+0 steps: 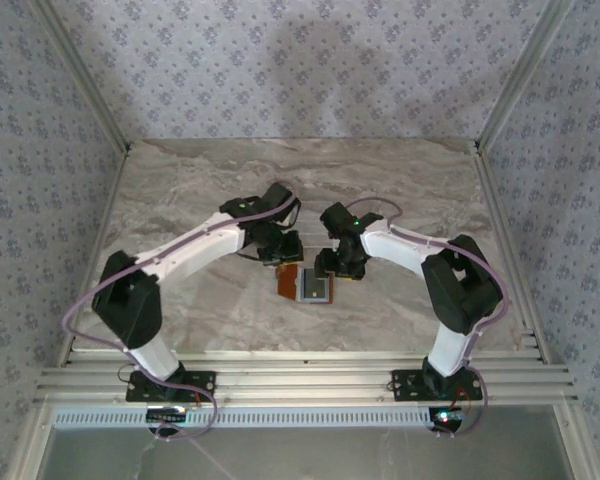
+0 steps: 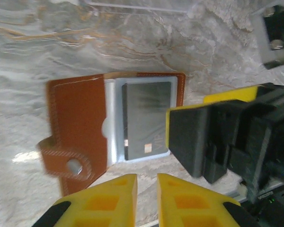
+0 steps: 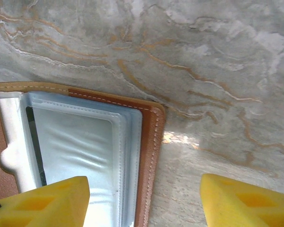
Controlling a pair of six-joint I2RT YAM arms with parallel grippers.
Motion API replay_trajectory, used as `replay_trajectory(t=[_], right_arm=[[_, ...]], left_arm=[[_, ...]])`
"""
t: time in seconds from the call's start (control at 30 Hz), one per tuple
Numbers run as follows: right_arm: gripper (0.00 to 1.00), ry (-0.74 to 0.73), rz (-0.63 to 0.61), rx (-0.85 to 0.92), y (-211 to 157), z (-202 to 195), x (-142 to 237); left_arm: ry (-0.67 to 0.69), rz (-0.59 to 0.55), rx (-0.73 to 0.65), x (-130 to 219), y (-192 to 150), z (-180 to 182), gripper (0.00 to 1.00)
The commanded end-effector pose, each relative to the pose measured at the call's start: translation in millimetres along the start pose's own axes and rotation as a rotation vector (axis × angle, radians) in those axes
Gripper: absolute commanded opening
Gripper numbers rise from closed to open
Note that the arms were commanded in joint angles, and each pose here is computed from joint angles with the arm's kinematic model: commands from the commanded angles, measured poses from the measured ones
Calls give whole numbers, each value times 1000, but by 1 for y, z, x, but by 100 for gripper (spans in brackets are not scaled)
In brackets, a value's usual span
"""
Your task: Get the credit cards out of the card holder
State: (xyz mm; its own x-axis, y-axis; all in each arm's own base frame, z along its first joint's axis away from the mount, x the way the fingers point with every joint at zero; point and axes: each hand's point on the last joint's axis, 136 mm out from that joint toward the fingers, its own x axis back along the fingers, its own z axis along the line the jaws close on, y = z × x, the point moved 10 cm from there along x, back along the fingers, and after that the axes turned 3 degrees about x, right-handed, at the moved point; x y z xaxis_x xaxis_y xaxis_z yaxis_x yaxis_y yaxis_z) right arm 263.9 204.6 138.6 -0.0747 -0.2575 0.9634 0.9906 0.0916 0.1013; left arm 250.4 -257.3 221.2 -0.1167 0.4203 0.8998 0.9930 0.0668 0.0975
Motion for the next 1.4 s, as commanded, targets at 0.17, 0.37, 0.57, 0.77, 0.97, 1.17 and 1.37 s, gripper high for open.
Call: replay_trajectory(t=[0.17,0.37,0.57,0.77,0.97,1.17,1.37], right_arm=[[55,88,-15,-35,-1,1,9],[46,110,9,-34,0,4,4],[39,108,19,-22,1,9,-1],[35,102,37,-16,0,12,-7],[31,108,42,-12,2,13,-19],[27,86,63,-19,-1,8,-30],[25,80,64,-19,-2,6,-32]], left_arm=[[-71,94,16,-53,14,5,12],[-84,125,73,-77,8,28,10],[-83,154,95,-92,2,43,10],[-95,162,110,-99,-1,48,10],[-106,152,120,-100,-3,52,10],[-165,134,135,-99,-1,53,11],[-256,95,113,-88,0,44,12]])
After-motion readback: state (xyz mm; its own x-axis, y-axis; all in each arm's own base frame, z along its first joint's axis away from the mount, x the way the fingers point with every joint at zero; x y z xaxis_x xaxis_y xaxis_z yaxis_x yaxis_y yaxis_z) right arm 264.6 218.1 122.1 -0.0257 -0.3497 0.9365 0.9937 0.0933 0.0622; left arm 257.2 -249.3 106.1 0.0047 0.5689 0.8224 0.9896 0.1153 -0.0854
